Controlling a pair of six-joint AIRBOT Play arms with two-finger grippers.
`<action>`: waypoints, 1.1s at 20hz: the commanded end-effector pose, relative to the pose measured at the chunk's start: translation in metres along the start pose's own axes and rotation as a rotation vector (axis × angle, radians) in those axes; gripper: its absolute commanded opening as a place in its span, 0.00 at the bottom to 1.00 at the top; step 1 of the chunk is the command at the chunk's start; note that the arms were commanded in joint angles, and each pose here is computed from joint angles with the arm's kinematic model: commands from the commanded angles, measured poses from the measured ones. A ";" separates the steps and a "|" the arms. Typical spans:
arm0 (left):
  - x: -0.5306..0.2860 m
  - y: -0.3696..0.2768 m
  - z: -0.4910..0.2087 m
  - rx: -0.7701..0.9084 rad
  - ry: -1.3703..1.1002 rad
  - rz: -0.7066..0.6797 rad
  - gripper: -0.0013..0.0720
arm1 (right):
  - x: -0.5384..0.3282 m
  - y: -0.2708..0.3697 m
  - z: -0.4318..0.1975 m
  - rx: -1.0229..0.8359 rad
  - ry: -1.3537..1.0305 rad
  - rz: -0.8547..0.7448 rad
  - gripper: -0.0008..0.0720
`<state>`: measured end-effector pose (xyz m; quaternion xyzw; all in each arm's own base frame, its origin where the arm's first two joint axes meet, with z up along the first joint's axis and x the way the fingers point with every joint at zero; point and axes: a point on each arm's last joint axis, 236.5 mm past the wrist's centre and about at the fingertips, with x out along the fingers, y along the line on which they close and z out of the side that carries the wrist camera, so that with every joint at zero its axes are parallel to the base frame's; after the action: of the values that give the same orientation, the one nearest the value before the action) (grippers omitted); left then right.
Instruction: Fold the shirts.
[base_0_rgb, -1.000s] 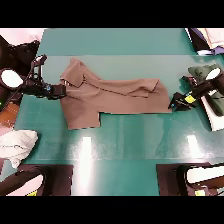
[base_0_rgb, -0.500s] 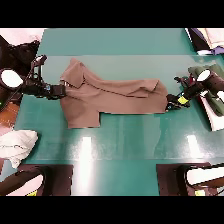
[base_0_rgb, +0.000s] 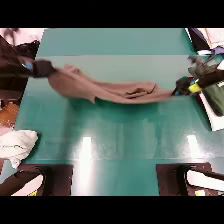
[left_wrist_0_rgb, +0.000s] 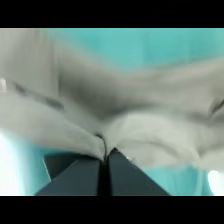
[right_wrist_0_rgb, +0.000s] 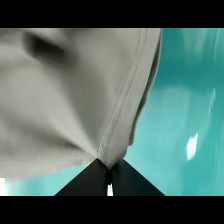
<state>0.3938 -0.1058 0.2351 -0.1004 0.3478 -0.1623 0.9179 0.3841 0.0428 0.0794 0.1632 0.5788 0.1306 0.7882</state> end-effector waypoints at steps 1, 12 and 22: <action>-0.100 -0.044 0.078 0.103 -0.279 -0.038 0.07 | -0.117 0.074 0.051 -0.129 -0.419 0.079 0.03; -0.350 -0.171 0.106 0.307 -0.789 -0.301 0.06 | -0.404 0.190 -0.042 -0.426 -1.194 -0.008 0.03; -0.275 -0.158 0.080 0.315 -0.571 -0.312 0.06 | -0.385 0.086 -0.046 0.044 -1.016 -0.258 0.03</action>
<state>0.1798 -0.1473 0.5574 -0.0595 -0.0517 -0.3355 0.9387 0.2134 -0.0013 0.4829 0.0882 0.0367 -0.0380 0.9947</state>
